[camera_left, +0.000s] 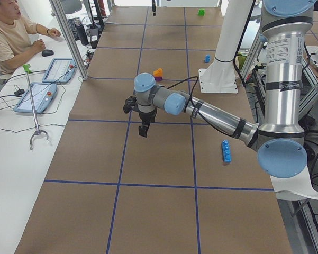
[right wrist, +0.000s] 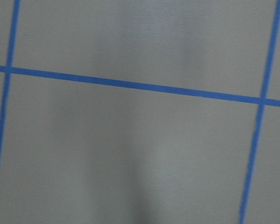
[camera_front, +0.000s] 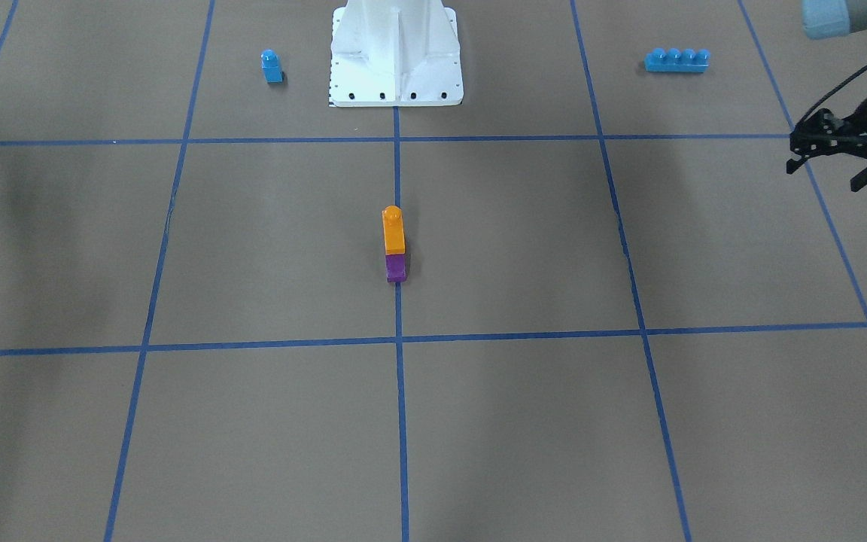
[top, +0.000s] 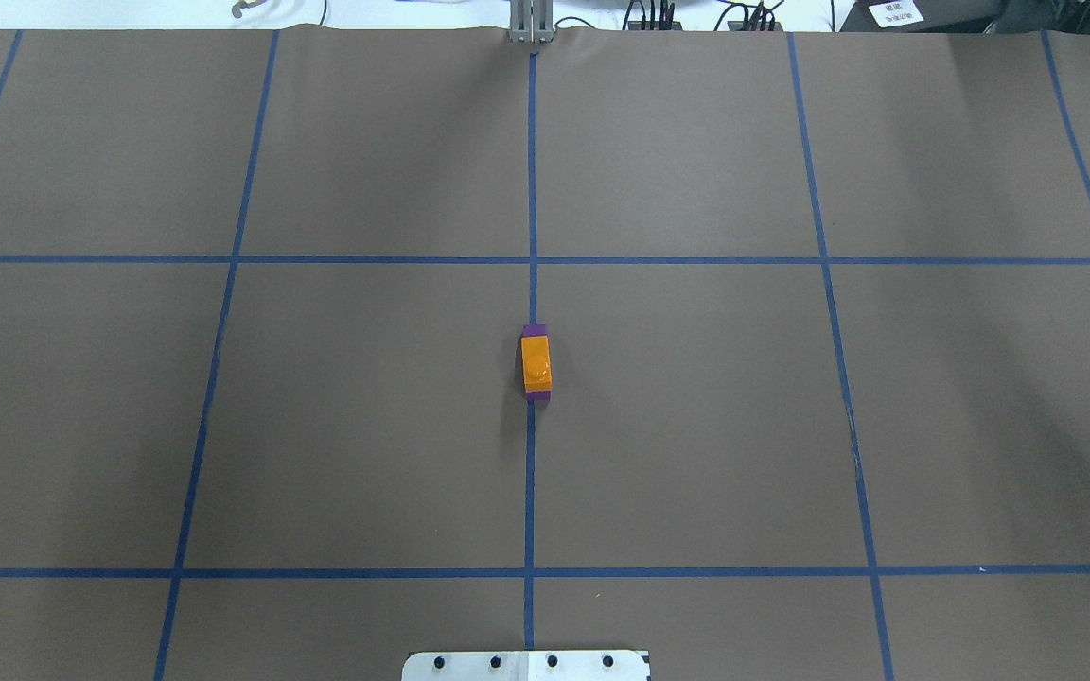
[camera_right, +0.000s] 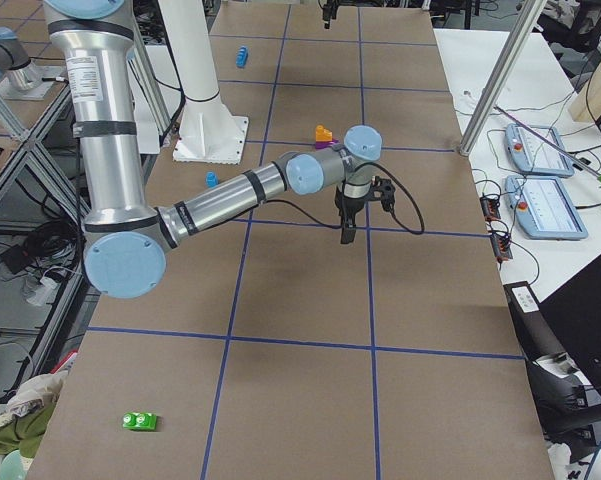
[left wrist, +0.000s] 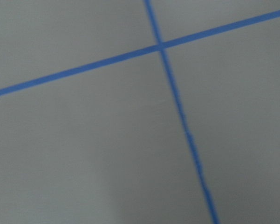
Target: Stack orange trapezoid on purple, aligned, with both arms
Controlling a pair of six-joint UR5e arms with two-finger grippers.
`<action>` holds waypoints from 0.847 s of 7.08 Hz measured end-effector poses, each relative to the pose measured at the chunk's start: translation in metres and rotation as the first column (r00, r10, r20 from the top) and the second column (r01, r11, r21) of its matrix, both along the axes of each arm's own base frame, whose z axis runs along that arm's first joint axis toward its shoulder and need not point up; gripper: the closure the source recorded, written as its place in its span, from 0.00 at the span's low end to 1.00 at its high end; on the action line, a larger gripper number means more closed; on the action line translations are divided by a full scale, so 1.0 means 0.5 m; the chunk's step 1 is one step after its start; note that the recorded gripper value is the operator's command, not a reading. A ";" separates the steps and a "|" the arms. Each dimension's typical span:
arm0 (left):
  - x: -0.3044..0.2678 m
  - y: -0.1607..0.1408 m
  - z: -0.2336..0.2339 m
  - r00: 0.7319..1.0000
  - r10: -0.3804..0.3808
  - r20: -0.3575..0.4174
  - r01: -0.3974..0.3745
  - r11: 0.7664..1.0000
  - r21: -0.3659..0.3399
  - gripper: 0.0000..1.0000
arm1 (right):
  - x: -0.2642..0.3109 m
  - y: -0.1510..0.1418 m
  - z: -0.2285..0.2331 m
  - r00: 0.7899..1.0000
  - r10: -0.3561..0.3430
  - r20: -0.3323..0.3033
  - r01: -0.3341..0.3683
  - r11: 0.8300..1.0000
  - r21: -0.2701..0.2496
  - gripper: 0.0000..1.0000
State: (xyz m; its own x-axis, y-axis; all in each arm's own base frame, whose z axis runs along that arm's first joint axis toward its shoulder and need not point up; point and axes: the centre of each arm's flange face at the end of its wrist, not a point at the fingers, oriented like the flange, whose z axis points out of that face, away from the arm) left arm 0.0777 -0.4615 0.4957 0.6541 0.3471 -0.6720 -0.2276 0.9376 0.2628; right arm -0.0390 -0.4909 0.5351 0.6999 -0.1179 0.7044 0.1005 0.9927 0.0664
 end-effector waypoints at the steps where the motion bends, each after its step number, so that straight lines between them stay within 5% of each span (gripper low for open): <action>1: -0.049 -0.004 0.048 1.000 -0.005 0.008 0.005 1.000 -0.006 0.00 | 0.079 0.023 0.066 1.000 -0.012 -0.001 0.012 1.000 0.018 0.00; 6: -0.165 0.021 0.169 0.996 -0.091 -0.010 0.089 0.989 -0.118 0.00 | 0.179 0.084 0.176 1.000 -0.023 -0.004 0.023 1.000 0.014 0.00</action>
